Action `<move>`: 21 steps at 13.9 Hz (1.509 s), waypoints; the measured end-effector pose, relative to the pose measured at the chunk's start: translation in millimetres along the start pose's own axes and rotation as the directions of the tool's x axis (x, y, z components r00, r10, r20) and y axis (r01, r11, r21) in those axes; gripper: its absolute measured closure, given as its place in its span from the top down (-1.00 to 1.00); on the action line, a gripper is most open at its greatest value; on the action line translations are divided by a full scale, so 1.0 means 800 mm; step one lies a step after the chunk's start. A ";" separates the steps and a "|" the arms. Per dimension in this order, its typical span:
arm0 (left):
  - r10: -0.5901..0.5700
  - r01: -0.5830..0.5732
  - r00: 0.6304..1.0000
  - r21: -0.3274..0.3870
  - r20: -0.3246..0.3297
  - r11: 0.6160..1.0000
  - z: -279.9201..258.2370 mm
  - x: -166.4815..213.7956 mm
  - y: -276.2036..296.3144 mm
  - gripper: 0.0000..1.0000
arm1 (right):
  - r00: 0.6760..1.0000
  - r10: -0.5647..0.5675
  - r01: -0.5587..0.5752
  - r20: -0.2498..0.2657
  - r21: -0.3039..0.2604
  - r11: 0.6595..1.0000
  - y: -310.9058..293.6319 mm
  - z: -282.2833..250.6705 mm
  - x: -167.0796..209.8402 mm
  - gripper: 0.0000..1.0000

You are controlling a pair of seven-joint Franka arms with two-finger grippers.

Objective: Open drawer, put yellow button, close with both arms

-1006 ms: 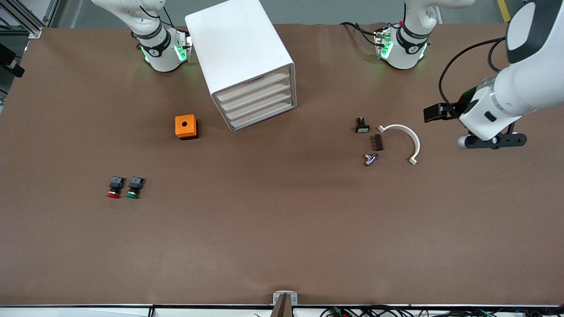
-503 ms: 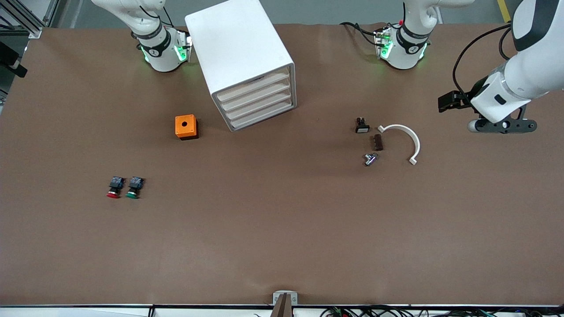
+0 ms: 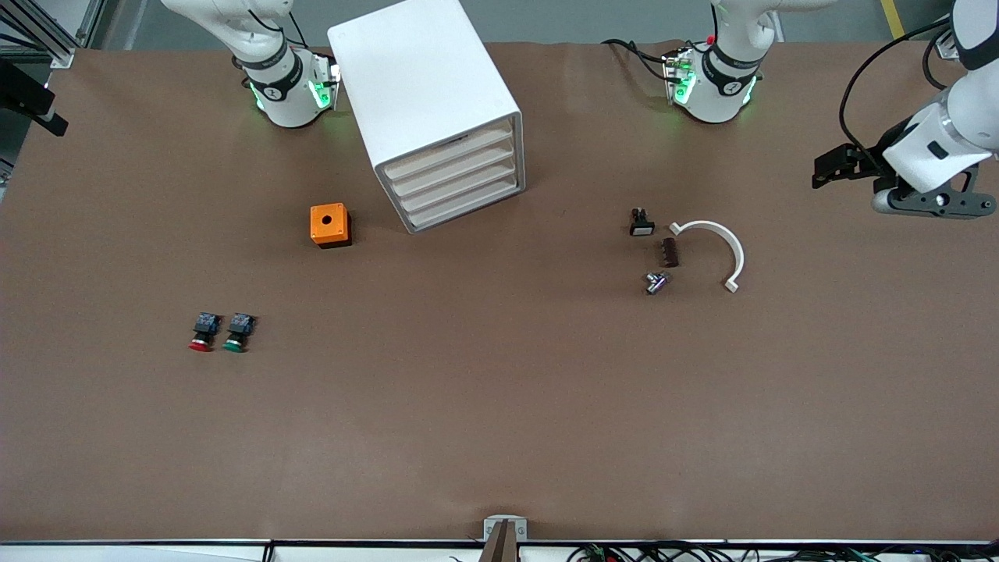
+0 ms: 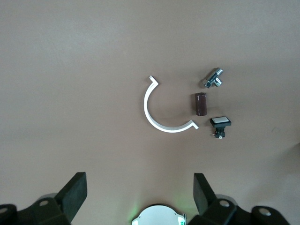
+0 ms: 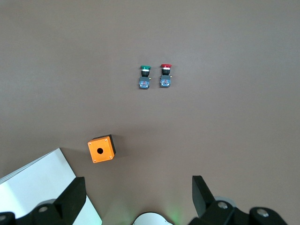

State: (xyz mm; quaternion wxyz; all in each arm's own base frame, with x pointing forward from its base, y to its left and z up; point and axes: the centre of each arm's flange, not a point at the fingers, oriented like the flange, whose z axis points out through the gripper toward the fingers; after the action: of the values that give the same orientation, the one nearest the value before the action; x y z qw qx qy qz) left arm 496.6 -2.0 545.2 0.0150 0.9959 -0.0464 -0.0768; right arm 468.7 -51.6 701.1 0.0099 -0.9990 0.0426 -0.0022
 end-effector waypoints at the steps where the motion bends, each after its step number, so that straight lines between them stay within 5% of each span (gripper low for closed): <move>1: 0.001 -0.001 1.000 0.001 -0.010 1.000 -0.003 -0.002 0.000 1.00 | 1.000 0.000 0.000 0.000 0.000 1.000 0.000 0.000 0.000 1.00; 11: 0.012 -0.008 0.985 0.024 -0.170 1.000 -0.096 -0.007 0.035 1.00 | 1.000 -0.020 0.020 -0.006 -0.001 1.000 -0.012 -0.001 0.000 1.00; 21: 0.013 -0.009 0.982 0.026 -0.187 1.000 -0.137 -0.020 0.043 1.00 | 0.998 -0.055 0.055 -0.005 -0.001 0.998 -0.033 -0.001 0.000 1.00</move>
State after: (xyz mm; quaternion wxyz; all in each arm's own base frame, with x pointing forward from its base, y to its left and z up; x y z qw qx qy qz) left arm 494.7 -32.0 657.2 0.0073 0.9985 -0.0513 0.0179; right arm 470.9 -25.7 702.0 0.0095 -0.9998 0.0152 -0.0050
